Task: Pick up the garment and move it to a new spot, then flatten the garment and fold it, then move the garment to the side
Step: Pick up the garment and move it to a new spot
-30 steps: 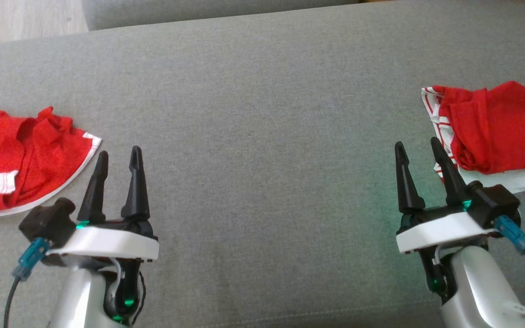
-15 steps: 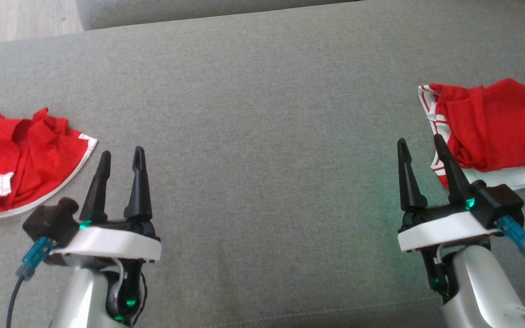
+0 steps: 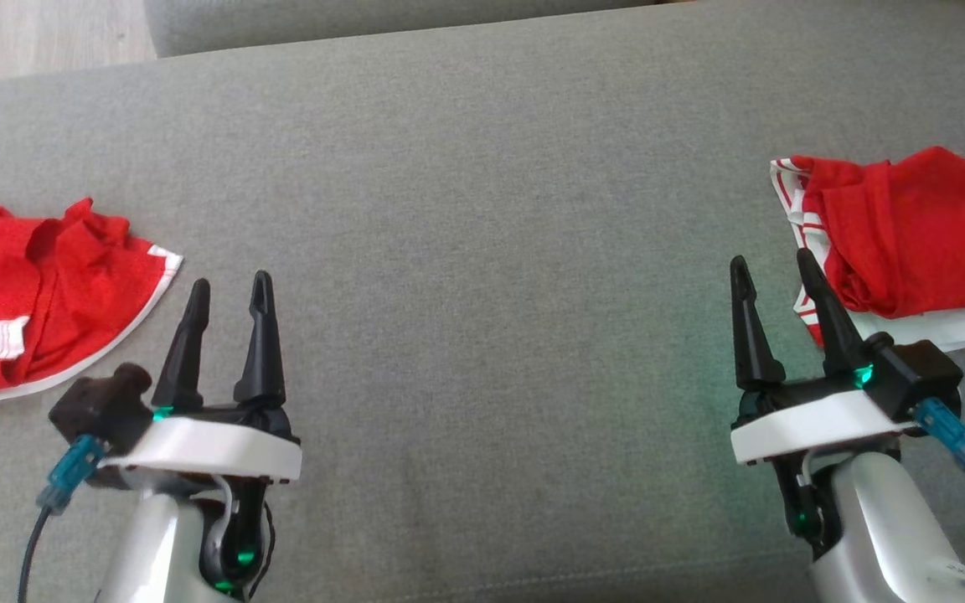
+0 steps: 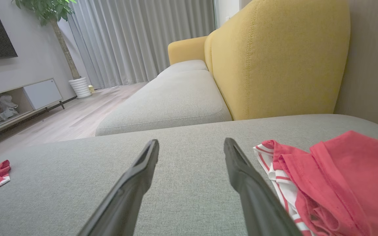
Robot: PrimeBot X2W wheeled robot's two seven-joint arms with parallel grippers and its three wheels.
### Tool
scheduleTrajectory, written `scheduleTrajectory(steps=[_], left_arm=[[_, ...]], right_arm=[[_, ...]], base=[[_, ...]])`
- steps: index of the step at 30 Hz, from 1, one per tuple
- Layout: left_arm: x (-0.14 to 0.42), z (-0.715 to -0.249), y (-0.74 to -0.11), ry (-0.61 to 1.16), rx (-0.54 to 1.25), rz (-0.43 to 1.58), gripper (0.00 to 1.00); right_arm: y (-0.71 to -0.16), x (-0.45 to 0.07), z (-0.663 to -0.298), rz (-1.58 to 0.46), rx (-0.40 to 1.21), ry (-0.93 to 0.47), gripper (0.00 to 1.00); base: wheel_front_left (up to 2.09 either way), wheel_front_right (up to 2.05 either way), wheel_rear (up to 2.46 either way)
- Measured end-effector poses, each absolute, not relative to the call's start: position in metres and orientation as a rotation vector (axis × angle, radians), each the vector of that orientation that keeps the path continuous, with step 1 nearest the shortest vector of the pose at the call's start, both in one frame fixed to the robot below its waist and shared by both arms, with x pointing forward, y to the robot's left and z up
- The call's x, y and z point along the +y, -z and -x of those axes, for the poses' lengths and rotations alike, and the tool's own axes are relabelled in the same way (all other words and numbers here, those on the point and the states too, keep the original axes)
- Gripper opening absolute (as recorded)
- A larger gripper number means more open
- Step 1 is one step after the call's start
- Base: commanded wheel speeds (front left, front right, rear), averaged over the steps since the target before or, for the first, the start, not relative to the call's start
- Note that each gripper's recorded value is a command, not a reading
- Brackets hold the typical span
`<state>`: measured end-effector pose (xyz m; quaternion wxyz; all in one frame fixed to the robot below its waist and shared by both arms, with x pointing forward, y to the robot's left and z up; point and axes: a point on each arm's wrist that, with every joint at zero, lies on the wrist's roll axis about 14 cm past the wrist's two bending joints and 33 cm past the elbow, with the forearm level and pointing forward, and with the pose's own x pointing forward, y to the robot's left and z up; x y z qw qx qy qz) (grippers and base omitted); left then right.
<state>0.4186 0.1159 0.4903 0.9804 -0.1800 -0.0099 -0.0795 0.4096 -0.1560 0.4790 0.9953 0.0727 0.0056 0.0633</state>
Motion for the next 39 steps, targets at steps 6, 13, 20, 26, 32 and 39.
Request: scheduleTrajectory(steps=[6, 13, 20, 26, 32, 39], left_arm=[[0.118, -0.418, -0.490, 0.155, -0.020, 0.361, 1.00], [0.129, -0.415, -0.491, 0.123, -0.024, 0.357, 1.00], [0.152, -0.406, -0.493, 0.055, -0.037, 0.348, 1.00], [0.178, -0.394, -0.497, -0.021, -0.056, 0.341, 1.00], [0.208, -0.377, -0.503, -0.116, -0.082, 0.332, 1.00], [0.238, -0.350, -0.504, -0.219, -0.093, 0.317, 1.00]], right_arm=[[-0.479, -0.153, -0.410, -0.147, 0.012, -0.134, 1.00], [-0.476, -0.136, -0.414, -0.151, 0.021, -0.182, 1.00], [-0.474, -0.110, -0.421, -0.158, 0.027, -0.255, 1.00], [-0.472, -0.076, -0.424, -0.165, 0.038, -0.350, 1.00], [-0.469, -0.035, -0.425, -0.164, 0.051, -0.465, 1.00], [-0.466, 0.002, -0.422, -0.167, 0.069, -0.568, 1.00]], base=[[0.00, 0.00, 0.00], [0.00, 0.00, 0.00], [0.00, 0.00, 0.00], [0.00, 0.00, 0.00], [0.00, 0.00, 0.00], [0.00, 0.00, 0.00]])
